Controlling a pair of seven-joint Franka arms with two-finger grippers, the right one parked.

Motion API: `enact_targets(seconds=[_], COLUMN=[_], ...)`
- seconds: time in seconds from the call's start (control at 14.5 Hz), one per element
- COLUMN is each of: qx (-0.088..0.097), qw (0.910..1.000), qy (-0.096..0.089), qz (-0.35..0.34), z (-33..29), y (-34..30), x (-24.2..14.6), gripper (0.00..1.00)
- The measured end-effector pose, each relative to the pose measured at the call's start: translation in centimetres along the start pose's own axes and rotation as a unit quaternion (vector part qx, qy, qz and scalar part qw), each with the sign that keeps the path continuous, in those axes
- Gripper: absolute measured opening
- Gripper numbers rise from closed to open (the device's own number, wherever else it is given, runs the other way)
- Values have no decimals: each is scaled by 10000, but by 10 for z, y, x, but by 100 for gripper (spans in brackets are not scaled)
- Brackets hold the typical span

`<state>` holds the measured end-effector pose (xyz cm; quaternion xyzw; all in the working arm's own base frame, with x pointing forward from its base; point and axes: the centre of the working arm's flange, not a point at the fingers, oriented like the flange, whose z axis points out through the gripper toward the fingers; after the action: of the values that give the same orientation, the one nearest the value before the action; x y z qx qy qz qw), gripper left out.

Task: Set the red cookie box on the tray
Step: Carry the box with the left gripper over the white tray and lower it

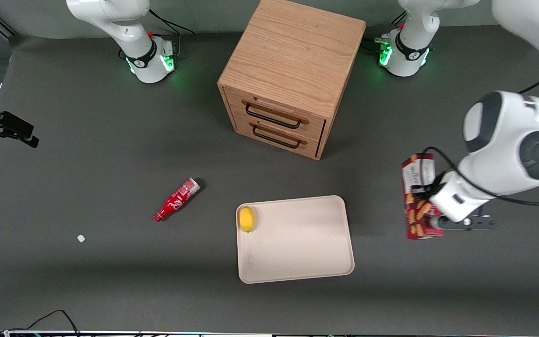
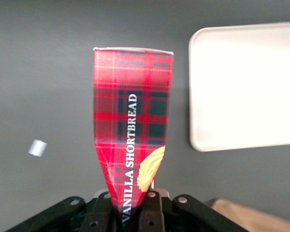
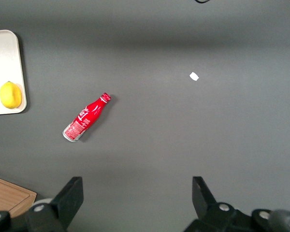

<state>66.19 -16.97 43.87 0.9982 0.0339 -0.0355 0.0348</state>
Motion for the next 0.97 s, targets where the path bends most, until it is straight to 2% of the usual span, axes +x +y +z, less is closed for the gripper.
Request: enact_targets(seconds=[0.14,0.34,0.48,0.69,0.97], qx=[-98,-213,-112,-67,166], qw=[9991,9967,9965,9965,9973], qy=[-12,105,192,246,294], qz=[-414,-782,-809,-796,-655], z=[21,68,107,152,185], y=[46,96,114,124,123], x=[9,22,25,31,33], gripper=[16,16,16,16,16])
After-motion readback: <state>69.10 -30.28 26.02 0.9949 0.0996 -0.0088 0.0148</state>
